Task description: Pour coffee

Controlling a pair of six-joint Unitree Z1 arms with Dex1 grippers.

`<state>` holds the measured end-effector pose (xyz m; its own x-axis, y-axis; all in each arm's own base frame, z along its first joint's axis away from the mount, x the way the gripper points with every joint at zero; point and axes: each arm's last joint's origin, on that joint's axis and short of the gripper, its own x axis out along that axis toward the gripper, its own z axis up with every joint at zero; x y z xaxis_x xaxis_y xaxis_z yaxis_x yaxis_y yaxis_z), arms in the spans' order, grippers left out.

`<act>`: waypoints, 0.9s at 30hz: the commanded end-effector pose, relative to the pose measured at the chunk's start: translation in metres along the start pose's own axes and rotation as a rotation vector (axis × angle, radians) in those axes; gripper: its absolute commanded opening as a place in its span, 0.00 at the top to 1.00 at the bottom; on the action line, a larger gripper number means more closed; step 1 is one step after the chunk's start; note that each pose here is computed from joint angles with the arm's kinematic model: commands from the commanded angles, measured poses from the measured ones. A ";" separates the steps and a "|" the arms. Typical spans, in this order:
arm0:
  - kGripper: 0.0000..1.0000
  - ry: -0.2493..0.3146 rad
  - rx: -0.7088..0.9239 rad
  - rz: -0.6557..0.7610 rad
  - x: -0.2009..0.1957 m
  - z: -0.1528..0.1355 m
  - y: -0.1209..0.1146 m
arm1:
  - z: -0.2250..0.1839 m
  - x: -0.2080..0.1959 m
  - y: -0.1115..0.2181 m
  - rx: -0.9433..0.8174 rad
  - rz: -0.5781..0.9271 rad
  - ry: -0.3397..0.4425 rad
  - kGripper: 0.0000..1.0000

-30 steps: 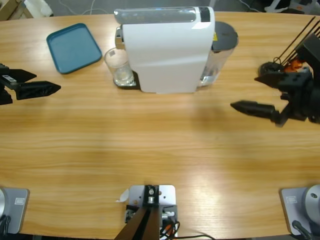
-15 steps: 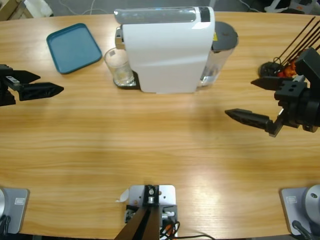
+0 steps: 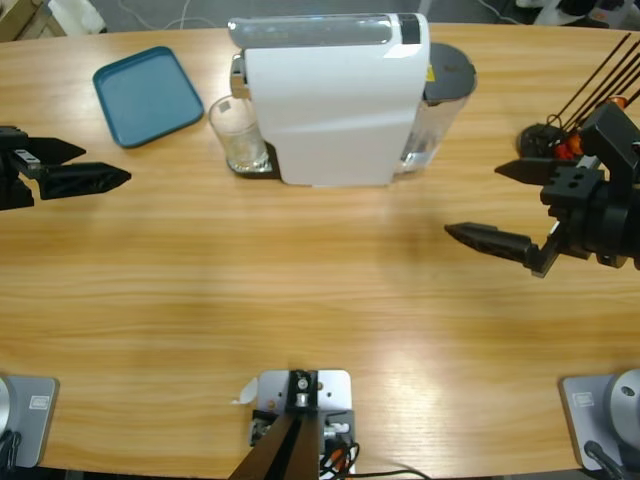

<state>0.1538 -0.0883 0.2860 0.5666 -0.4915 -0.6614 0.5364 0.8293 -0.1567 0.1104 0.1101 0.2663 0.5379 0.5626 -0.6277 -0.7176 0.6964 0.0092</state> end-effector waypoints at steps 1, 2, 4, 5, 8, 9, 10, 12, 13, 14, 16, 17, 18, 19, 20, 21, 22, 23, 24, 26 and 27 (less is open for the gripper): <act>0.01 -0.105 0.078 -0.036 -0.011 -0.025 -0.005 | -0.012 0.005 0.001 -0.017 0.007 0.022 0.00; 0.01 -0.106 0.091 -0.041 -0.009 -0.025 -0.006 | -0.012 0.005 0.001 -0.016 0.007 0.022 0.00; 0.01 -0.117 0.117 -0.057 -0.006 -0.028 -0.007 | -0.013 0.004 0.001 -0.015 0.006 0.019 0.00; 0.01 -0.120 0.127 -0.066 -0.005 -0.029 -0.008 | -0.013 0.004 0.001 -0.014 0.006 0.017 0.00; 0.01 -0.104 0.153 -0.079 -0.001 -0.029 -0.010 | -0.013 0.004 0.001 -0.013 0.006 0.014 0.00; 0.01 -0.102 0.160 -0.081 0.000 -0.029 -0.011 | -0.013 0.004 0.001 -0.013 0.006 0.015 0.00; 0.01 -0.100 0.168 -0.080 0.000 -0.029 -0.011 | -0.013 0.004 0.001 -0.013 0.006 0.015 0.00; 0.01 -0.094 0.186 -0.086 0.002 -0.030 -0.012 | -0.013 0.004 0.001 -0.013 0.006 0.013 0.00; 0.02 -0.089 0.192 -0.089 0.003 -0.030 -0.012 | -0.013 0.004 0.001 -0.013 0.006 0.013 0.00; 0.02 -0.086 0.199 -0.093 0.004 -0.030 -0.013 | -0.013 0.004 0.001 -0.013 0.006 0.013 0.00; 0.02 -0.078 0.210 -0.094 0.005 -0.030 -0.014 | -0.013 0.004 0.001 -0.013 0.006 0.015 0.00; 0.02 -0.074 0.215 -0.094 0.007 -0.030 -0.014 | -0.013 0.004 0.001 -0.012 0.006 0.015 0.00; 0.02 -0.070 0.221 -0.095 0.007 -0.030 -0.014 | -0.013 0.004 0.001 -0.012 0.006 0.015 0.00; 0.02 -0.069 0.224 -0.093 0.007 -0.030 -0.014 | -0.012 0.004 0.001 -0.012 0.006 0.015 0.00; 0.02 -0.070 0.227 -0.090 0.007 -0.030 -0.014 | -0.012 0.004 0.001 -0.012 0.006 0.014 0.00; 0.02 -0.071 0.229 -0.086 0.007 -0.030 -0.014 | -0.013 0.004 0.001 -0.012 0.006 0.014 0.00; 0.02 -0.071 0.231 -0.082 0.007 -0.031 -0.014 | -0.013 0.004 0.001 -0.013 0.006 0.015 0.00; 0.02 -0.069 0.232 -0.080 0.007 -0.031 -0.014 | -0.013 0.004 0.001 -0.012 0.006 0.014 0.00; 0.02 -0.068 0.233 -0.081 0.007 -0.031 -0.014 | -0.013 0.004 0.001 -0.012 0.006 0.015 0.00; 0.02 -0.065 0.232 -0.081 0.008 -0.031 -0.014 | -0.013 0.004 0.001 -0.011 0.006 0.016 0.00; 0.02 -0.062 0.232 -0.081 0.009 -0.031 -0.014 | -0.013 0.005 0.001 -0.011 0.006 0.017 0.00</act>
<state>0.1319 -0.0948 0.2742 0.5749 -0.5961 -0.5605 0.7011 0.7120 -0.0381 0.1094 0.1091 0.2621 0.5407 0.5654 -0.6229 -0.7177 0.6963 0.0091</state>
